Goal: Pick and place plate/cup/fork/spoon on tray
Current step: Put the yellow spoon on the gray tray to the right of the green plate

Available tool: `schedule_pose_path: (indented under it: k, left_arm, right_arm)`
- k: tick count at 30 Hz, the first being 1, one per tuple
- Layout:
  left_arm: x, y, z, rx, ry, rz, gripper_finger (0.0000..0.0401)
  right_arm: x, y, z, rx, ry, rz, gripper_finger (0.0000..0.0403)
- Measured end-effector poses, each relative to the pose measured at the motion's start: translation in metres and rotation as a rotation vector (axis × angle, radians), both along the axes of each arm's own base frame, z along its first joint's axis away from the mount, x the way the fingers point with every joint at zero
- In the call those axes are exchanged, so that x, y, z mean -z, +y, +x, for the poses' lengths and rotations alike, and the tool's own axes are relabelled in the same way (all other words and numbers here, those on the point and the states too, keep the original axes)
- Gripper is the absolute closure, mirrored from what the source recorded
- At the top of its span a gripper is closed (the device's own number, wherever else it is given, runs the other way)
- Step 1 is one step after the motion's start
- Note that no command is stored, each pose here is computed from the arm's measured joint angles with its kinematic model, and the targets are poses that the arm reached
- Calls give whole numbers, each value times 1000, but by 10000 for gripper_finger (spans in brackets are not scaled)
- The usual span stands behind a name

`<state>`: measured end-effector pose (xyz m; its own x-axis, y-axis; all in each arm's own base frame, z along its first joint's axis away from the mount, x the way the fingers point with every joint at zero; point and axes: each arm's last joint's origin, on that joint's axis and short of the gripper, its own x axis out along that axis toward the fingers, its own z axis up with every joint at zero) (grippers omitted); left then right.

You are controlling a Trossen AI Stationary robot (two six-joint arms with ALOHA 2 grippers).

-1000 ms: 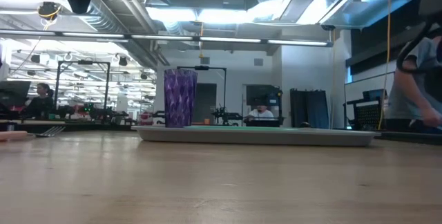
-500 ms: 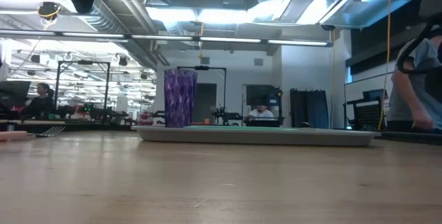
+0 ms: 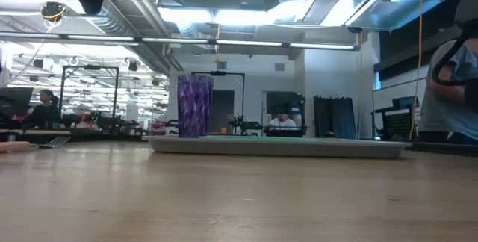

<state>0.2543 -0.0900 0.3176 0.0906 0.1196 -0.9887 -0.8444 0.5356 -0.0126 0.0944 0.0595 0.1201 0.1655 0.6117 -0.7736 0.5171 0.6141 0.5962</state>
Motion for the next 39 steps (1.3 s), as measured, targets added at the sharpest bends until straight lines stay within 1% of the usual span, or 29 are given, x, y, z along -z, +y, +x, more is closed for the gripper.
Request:
schedule_pose_path:
  k: [18,21,25,34,39]
  left_arm:
    - [0,0,0,0,0,0,364]
    - [0,0,0,0,0,0,364]
    - [0,0,0,0,0,0,364]
    - [0,0,0,0,1,0,364]
    - [0,0,0,0,1,0,364]
  right_arm:
    - [2,0,-1,-1,-1,-4,360]
    - [2,-1,-1,-3,-1,-3,370]
    - [3,-1,-1,-8,-1,-3,396]
    - [2,-1,-1,-16,-9,-11,400]
    - [-7,1,5,-7,-59,-29,401]
